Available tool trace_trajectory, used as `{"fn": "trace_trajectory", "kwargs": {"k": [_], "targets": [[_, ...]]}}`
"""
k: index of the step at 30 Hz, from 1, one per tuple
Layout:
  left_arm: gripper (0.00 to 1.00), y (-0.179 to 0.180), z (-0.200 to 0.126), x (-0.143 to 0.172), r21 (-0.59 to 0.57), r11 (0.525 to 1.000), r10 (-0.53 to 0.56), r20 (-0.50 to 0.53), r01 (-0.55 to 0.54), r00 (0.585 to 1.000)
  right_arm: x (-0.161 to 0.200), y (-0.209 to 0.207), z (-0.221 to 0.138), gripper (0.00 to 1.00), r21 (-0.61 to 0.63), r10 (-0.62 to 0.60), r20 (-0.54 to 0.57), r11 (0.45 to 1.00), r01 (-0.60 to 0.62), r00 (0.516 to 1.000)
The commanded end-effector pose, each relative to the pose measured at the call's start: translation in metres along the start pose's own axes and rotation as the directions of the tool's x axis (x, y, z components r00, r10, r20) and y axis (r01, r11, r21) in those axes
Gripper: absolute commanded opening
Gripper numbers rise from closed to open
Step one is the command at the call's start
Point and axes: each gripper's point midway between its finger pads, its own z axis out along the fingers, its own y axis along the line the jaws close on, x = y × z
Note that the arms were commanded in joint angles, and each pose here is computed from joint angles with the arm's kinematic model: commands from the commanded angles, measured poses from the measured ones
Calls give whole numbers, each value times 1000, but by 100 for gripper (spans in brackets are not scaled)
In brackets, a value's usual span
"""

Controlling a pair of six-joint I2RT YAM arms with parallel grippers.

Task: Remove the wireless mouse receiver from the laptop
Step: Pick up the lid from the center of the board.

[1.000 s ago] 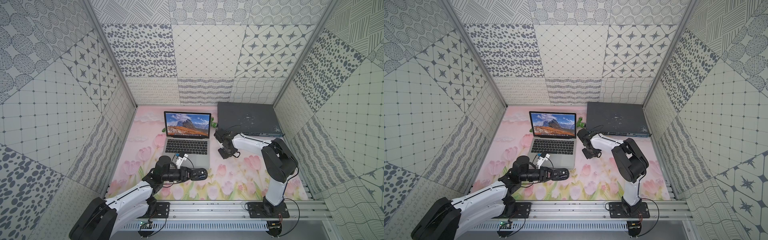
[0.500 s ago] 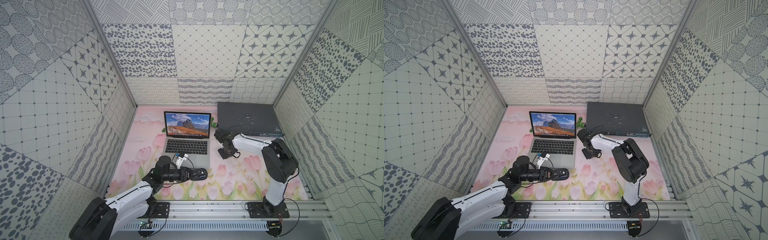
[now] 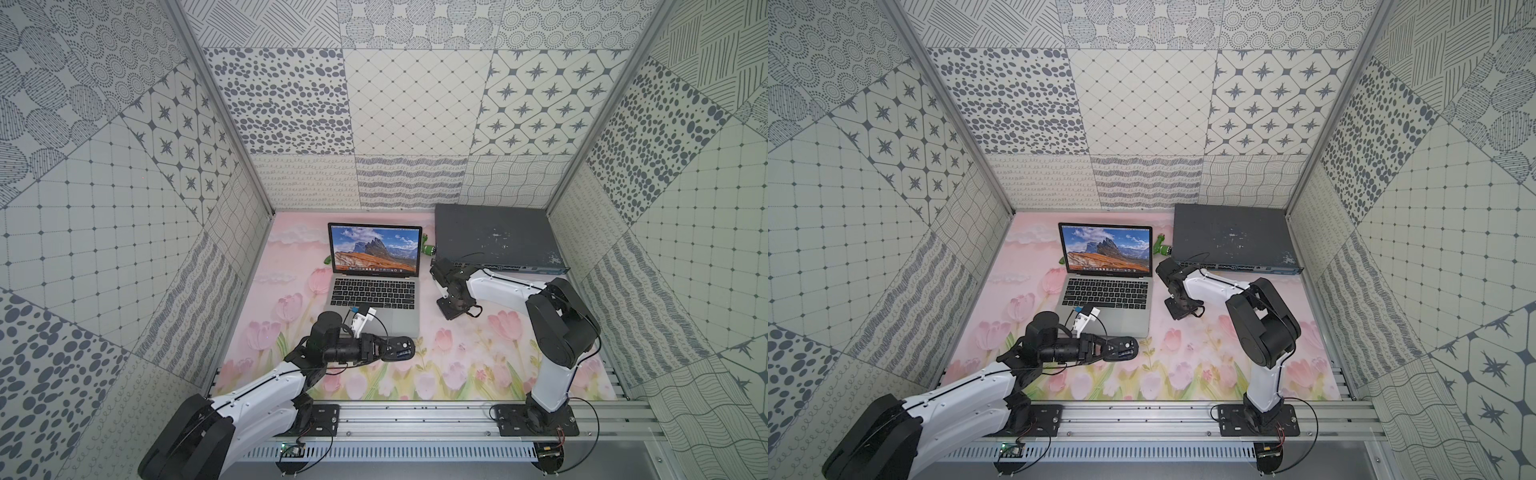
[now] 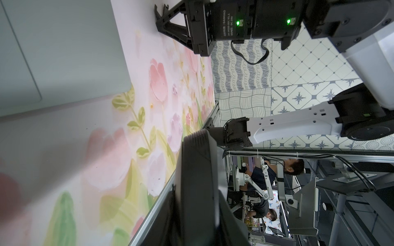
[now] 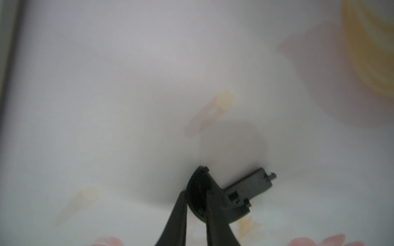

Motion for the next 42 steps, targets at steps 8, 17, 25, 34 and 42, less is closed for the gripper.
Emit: {"fn": "trace_trajectory", "kwargs": {"k": [8, 17, 25, 34, 42], "targets": [[19, -9, 0, -4, 28, 997, 65, 16, -66, 998, 21, -5, -3, 8, -7, 29, -55, 1000, -29, 998], [19, -12, -1, -7, 30, 996, 78, 27, -78, 997, 2, 9, -61, 0, -184, 92, 106, 980, -71, 990], [19, -42, -5, -10, 143, 982, 118, 40, -123, 992, 9, 58, -183, 0, -586, 156, 349, 806, 85, 924], [19, -75, -17, -14, 201, 958, 188, 89, -203, 978, 40, 96, -322, 0, -903, 412, 405, 318, 288, 816], [19, -109, -26, -17, 278, 923, 245, 113, -267, 963, 53, 105, -373, 0, -916, 508, 345, -1, 401, 789]]}}
